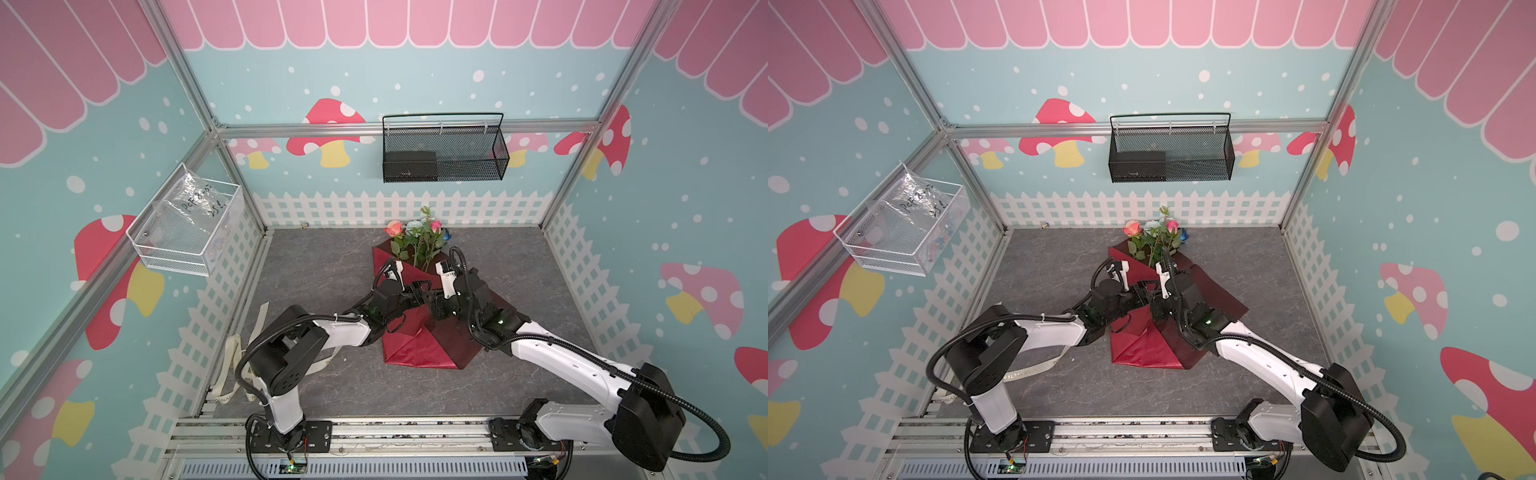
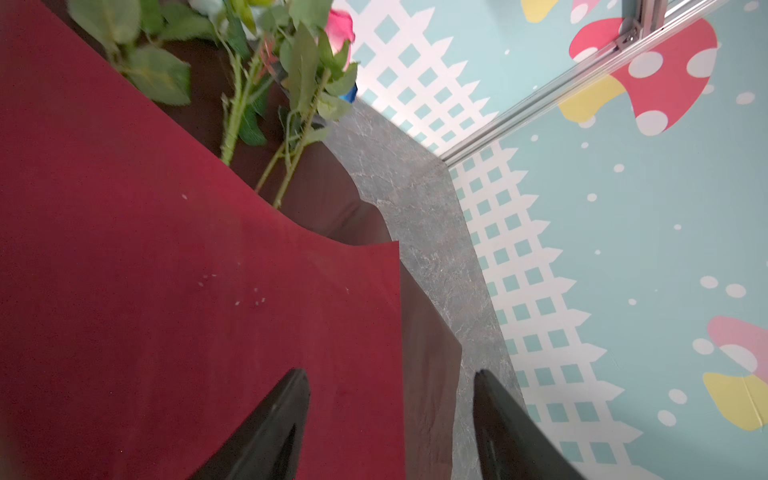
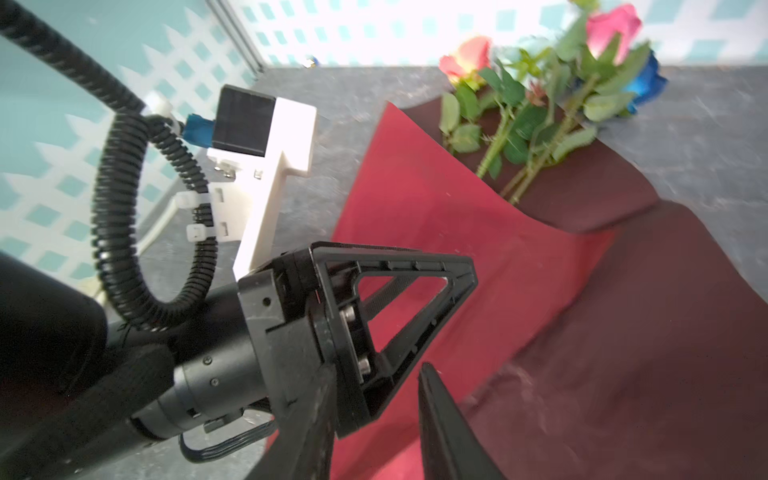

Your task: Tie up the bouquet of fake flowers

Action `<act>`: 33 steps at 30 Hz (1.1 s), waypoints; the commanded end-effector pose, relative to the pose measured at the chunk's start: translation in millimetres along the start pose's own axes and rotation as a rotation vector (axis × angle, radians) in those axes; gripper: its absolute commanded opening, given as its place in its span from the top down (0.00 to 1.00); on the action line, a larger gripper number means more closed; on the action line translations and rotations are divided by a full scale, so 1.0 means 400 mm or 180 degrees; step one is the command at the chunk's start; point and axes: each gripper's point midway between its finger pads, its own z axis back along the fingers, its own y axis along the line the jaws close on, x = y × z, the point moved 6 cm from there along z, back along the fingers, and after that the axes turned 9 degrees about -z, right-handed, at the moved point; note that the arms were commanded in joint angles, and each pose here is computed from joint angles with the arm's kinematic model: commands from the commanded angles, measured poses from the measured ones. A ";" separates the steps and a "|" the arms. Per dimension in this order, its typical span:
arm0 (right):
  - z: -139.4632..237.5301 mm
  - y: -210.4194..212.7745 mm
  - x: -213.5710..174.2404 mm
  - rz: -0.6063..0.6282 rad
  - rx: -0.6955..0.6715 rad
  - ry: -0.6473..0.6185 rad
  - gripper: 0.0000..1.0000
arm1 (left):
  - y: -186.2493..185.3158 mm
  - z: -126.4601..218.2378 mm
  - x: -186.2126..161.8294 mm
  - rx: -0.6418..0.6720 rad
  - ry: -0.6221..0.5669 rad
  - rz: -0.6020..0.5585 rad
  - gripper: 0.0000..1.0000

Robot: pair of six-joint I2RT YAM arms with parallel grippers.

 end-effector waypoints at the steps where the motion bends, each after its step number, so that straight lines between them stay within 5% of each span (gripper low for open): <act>1: -0.022 0.041 -0.077 0.0280 0.0102 0.0437 0.65 | 0.006 0.080 0.096 0.0345 -0.0363 0.0023 0.34; 8: -0.119 0.125 -0.188 0.0574 0.0069 0.1011 0.68 | 0.159 0.201 0.070 0.1180 -0.0132 0.0322 0.29; 16: -0.178 0.033 -0.291 0.0604 -0.0566 0.1447 0.68 | 0.244 0.294 0.074 0.1560 -0.0106 0.0409 0.00; 29: -0.241 -0.020 -0.333 0.0678 -0.0792 0.1575 0.69 | 0.213 0.256 0.067 0.1231 0.0137 0.0414 0.00; 33: -0.224 -0.013 -0.312 0.0664 -0.0757 0.1495 0.68 | 0.197 0.226 0.068 0.1098 0.0254 0.0370 0.15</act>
